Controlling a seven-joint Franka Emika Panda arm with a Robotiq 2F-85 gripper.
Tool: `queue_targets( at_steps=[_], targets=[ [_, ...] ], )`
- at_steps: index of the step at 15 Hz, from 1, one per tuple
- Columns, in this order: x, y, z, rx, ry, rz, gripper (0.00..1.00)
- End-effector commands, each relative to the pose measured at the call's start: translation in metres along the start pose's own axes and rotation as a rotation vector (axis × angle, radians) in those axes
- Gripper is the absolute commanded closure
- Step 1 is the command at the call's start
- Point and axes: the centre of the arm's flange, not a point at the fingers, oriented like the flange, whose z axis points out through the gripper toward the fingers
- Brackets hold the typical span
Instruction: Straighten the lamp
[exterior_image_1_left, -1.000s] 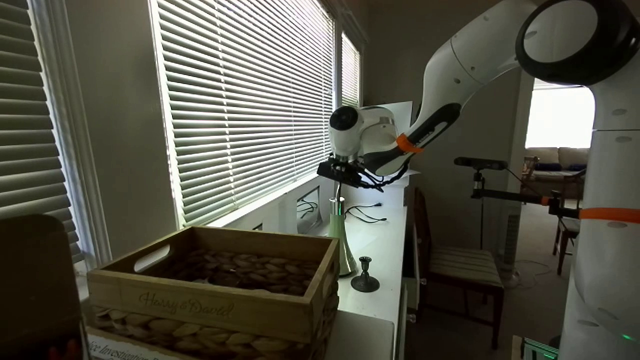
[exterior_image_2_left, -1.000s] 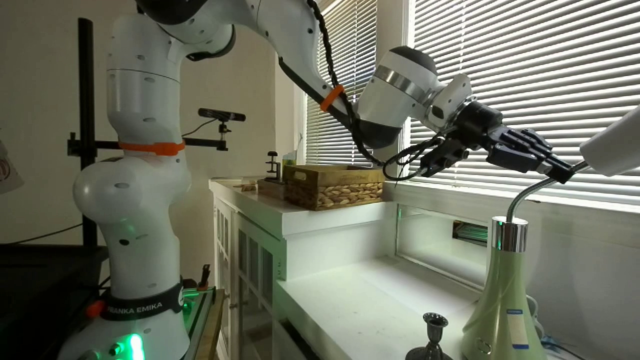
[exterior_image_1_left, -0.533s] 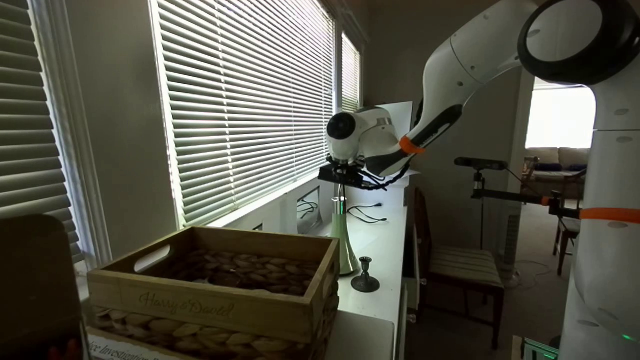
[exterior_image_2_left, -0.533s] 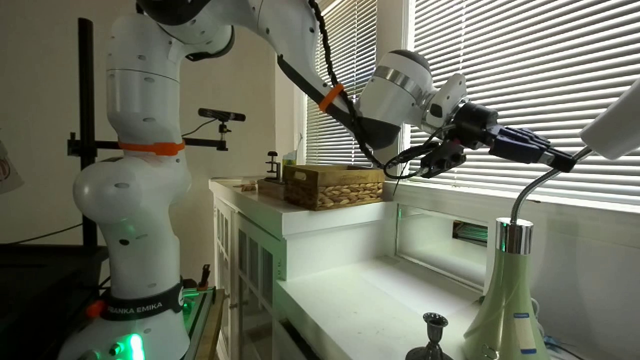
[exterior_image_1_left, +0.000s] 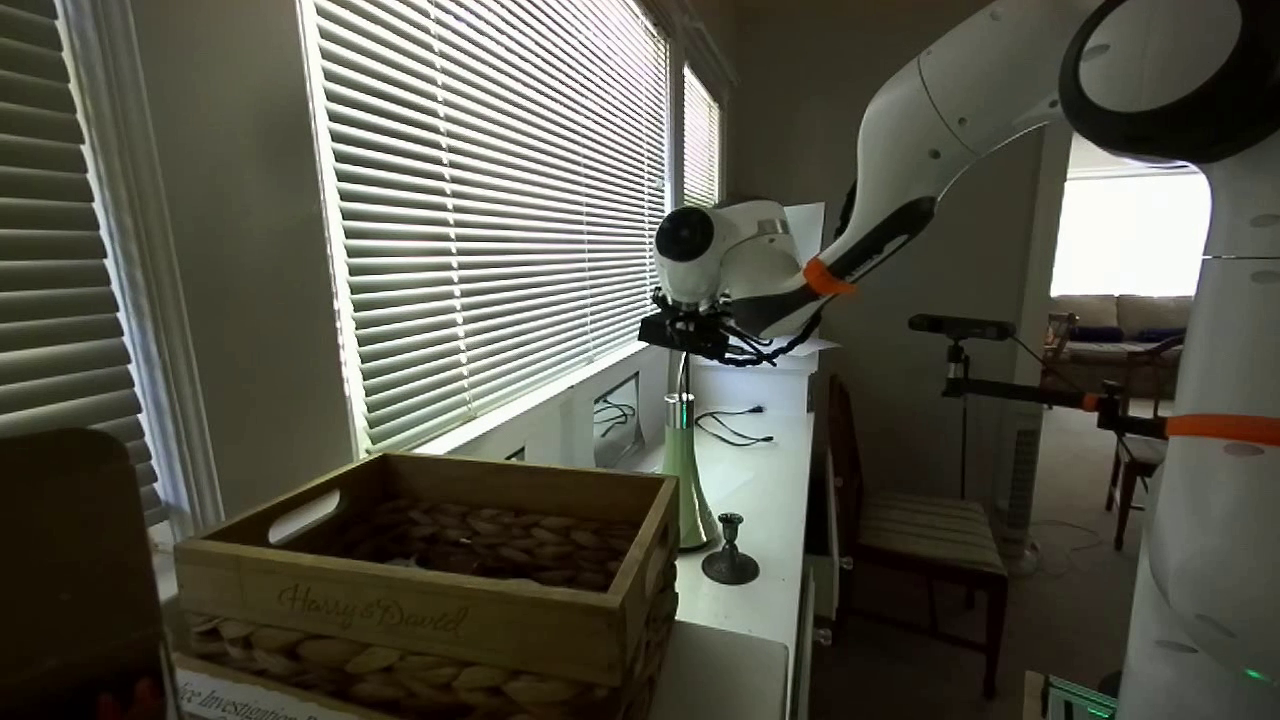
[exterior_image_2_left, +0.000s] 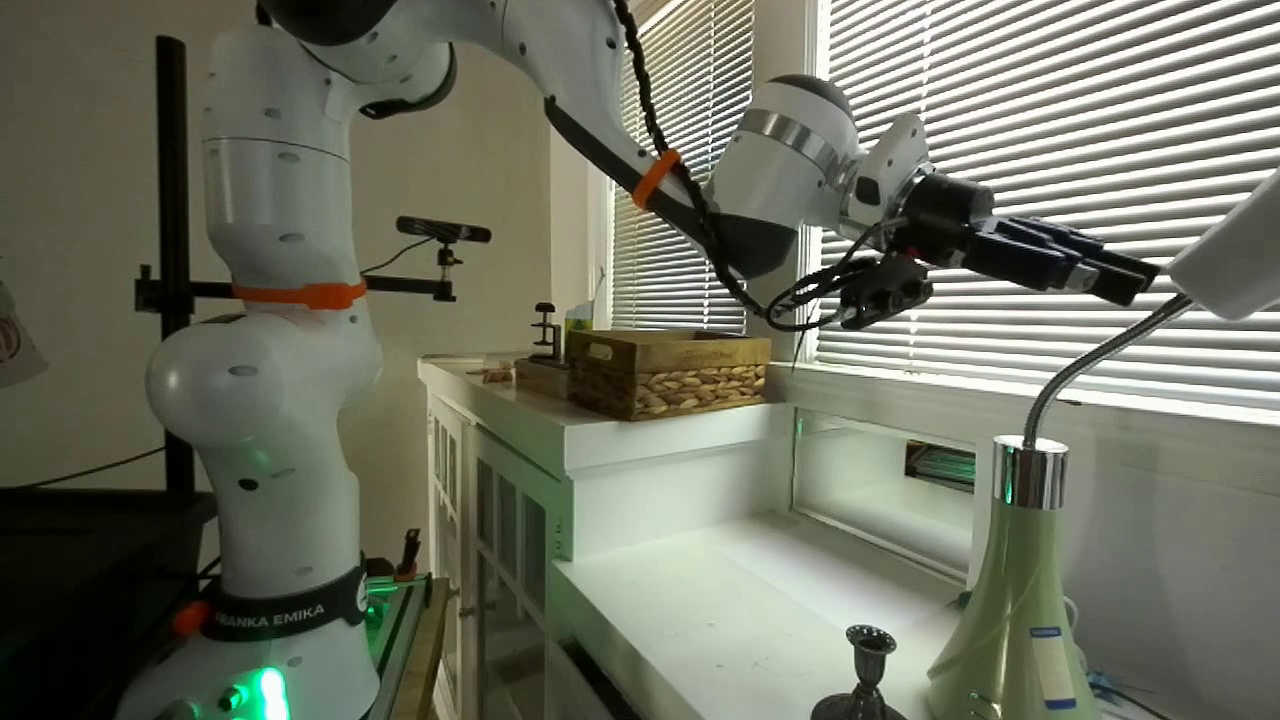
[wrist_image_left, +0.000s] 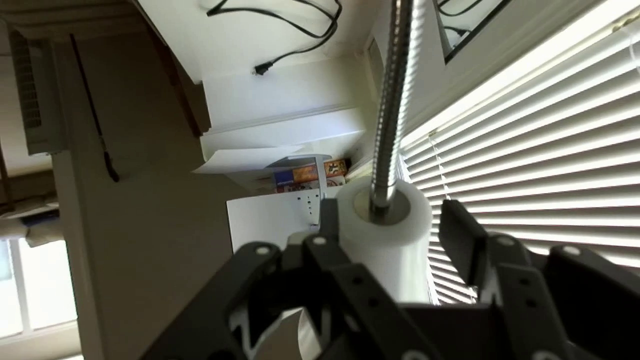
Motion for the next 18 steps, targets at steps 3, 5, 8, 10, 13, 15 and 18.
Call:
queue_targets(
  at_steps=[3, 5, 8, 10, 13, 15, 18],
  targets=[
    [0.012, 0.008, -0.038, -0.047, -0.293, 0.041, 0.01],
    [0.017, 0.01, -0.046, -0.059, -0.399, 0.052, 0.0],
    [0.025, 0.022, -0.052, -0.084, -0.556, 0.047, 0.0],
    [0.034, 0.034, -0.054, -0.111, -0.661, 0.037, 0.0],
    [0.049, 0.056, -0.06, -0.167, -0.817, -0.019, 0.0],
    [0.06, 0.07, -0.067, -0.21, -0.909, -0.087, 0.0],
    [0.078, 0.095, -0.075, -0.264, -0.996, -0.246, 0.0]
  ],
)
